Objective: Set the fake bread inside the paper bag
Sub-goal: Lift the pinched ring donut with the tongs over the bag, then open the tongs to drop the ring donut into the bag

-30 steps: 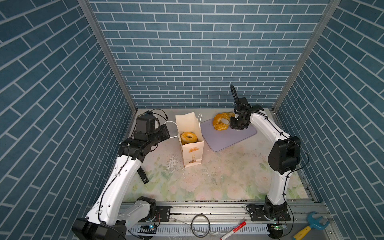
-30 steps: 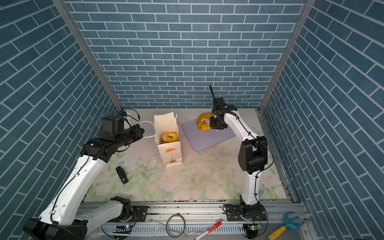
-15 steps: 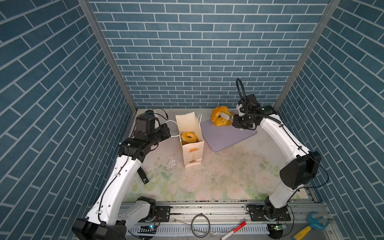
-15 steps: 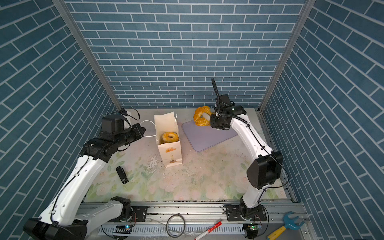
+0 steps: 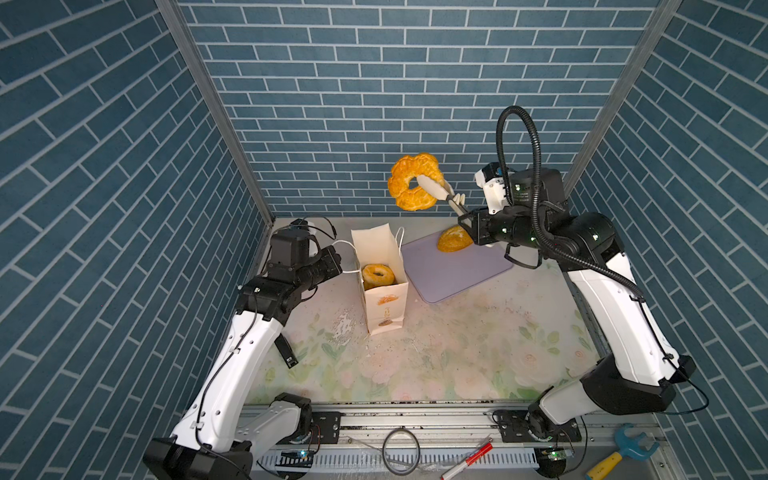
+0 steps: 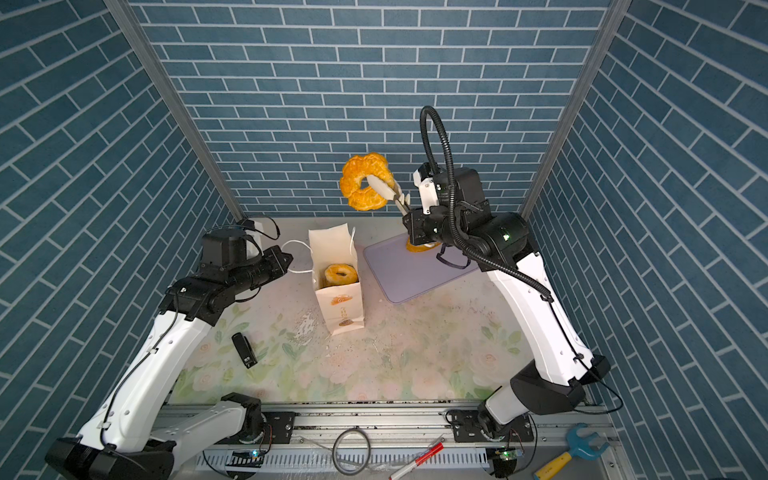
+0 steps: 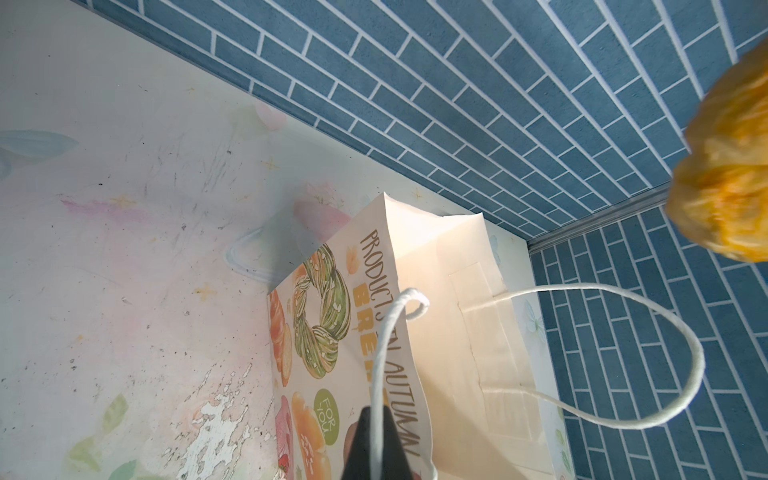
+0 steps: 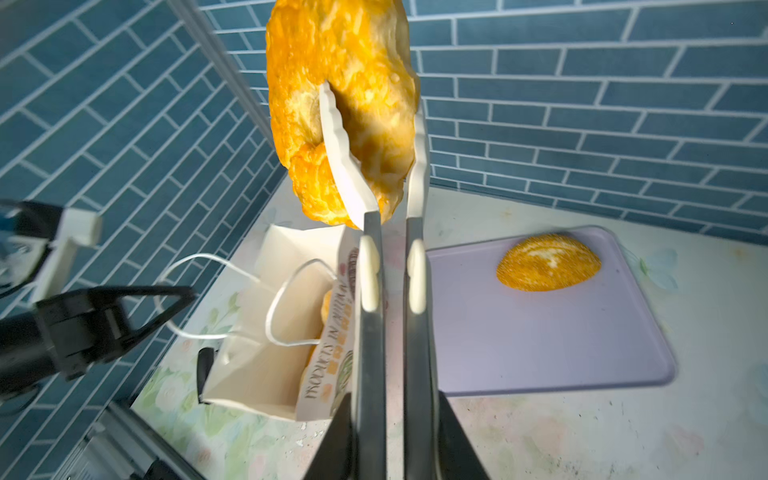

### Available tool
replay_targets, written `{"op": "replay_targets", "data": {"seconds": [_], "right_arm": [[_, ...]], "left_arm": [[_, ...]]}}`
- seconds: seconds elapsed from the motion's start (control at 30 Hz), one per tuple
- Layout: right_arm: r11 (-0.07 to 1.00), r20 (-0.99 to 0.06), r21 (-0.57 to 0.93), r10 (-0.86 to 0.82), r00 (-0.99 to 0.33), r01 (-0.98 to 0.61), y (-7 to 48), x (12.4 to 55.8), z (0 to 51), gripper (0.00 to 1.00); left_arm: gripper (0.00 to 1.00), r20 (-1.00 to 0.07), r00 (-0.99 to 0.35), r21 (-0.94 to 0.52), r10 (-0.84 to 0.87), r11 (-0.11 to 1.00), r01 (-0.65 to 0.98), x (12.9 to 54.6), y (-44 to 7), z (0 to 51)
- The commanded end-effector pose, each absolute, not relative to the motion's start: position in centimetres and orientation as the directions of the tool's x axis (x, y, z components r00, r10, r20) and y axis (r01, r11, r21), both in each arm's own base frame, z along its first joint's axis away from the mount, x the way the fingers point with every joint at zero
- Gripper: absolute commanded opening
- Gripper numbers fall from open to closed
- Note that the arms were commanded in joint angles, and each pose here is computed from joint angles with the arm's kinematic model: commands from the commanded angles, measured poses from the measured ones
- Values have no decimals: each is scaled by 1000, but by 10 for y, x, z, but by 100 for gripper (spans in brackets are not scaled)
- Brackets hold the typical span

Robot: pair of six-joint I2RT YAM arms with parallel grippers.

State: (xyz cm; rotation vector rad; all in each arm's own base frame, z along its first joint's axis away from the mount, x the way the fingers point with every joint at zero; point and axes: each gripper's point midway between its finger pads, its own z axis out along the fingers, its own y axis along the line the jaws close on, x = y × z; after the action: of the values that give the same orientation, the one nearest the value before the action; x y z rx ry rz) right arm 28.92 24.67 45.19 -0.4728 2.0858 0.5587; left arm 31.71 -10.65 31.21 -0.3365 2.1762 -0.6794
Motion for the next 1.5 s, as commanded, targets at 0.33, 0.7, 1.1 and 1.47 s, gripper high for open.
{"op": "replay_targets", "data": {"seconds": [0.33, 0.7, 1.1, 1.47], "right_arm": [[812, -819, -27, -352, -453, -583, 290, 251, 442, 12], [798, -728, -178, -500, -468, -576, 300, 240, 405, 15], [752, -733, -209, -544, -408, -625, 314, 237, 411, 41], [748, -815, -158, -467, -343, -645, 318, 237, 443, 42]], "left_arm": [[0, -640, -617, -583, -458, 812, 2, 310, -106, 318], [0, -639, -619, -588, -458, 809, 8, 311, -107, 317], [0, -638, -617, -589, -461, 808, 6, 311, -107, 316], [0, -638, -617, -588, -461, 809, 4, 310, -107, 314]]}}
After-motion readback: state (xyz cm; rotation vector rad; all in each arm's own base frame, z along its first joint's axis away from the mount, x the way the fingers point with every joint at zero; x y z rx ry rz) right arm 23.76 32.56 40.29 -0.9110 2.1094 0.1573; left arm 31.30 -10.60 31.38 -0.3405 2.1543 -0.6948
